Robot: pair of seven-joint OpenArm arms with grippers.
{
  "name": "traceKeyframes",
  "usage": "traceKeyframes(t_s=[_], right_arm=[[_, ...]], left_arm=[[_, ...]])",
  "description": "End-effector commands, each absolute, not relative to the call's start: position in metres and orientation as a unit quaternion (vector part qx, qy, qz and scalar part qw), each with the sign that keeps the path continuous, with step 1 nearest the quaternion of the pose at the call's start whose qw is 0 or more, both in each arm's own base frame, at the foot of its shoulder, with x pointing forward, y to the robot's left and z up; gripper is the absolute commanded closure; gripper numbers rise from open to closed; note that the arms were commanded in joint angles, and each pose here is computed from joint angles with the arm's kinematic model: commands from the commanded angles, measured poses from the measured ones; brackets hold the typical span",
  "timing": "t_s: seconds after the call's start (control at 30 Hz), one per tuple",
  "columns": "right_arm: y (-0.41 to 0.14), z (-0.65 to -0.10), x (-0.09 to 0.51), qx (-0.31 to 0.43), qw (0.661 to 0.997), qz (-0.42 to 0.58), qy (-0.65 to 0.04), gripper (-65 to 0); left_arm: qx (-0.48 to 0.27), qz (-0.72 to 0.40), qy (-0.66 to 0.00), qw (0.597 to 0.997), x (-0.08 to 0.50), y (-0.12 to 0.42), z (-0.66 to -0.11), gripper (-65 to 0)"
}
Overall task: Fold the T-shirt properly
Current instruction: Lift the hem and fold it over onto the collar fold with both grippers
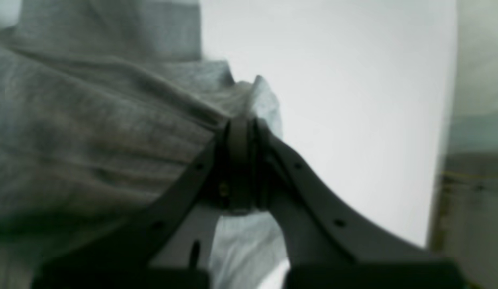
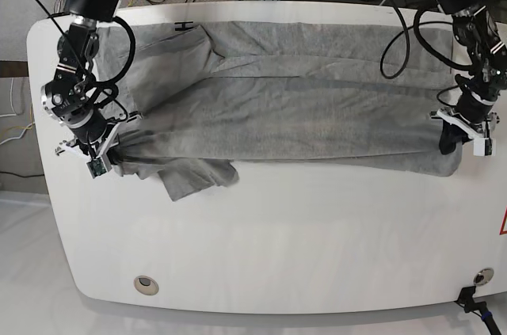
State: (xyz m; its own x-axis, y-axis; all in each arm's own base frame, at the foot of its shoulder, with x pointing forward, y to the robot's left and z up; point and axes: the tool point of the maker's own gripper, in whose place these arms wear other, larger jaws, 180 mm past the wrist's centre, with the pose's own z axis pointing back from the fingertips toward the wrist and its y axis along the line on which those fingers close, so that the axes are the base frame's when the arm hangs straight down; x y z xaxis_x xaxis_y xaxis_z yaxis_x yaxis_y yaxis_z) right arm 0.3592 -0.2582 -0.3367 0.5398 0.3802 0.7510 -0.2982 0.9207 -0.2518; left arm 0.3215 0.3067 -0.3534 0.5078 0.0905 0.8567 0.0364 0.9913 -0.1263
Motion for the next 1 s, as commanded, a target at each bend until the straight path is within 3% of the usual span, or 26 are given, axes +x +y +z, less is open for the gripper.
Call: traceKeyframes(t_s=[0.0,0.2,0.43,0.77,0.97], right_arm=[[-0.274,-0.312,0.349,-0.090,0.867,0.192,-0.451,0.0],[-0.275,-0.299,0.311,-0.130,0.869,0.205,-0.431,0.0],[-0.267,-0.331,0.263,-0.117,0.892,0.215,-0.381,0.0],[-0.270,-0.359,0.207,-0.107,0.918,0.199,-0.325,0.0],[-0.261,-0.372,0.196,-0.089,0.927,0.184,-0.314,0.0]], left_arm=[[-0.048,-0.003,-0.533,0.845,0.325,0.311,-0.320,0.0],[-0.034,-0.045,-0.516,0.854,0.284,0.296,-0.319,0.0],[-0.024,-0.080,-0.482,0.872,0.240,0.282,-0.325,0.0],[0.024,-0.058,-0.453,0.889,0.200,0.319,-0.326,0.0],[0.016,-0.041,-0.428,0.903,0.188,0.323,-0.346,0.0]])
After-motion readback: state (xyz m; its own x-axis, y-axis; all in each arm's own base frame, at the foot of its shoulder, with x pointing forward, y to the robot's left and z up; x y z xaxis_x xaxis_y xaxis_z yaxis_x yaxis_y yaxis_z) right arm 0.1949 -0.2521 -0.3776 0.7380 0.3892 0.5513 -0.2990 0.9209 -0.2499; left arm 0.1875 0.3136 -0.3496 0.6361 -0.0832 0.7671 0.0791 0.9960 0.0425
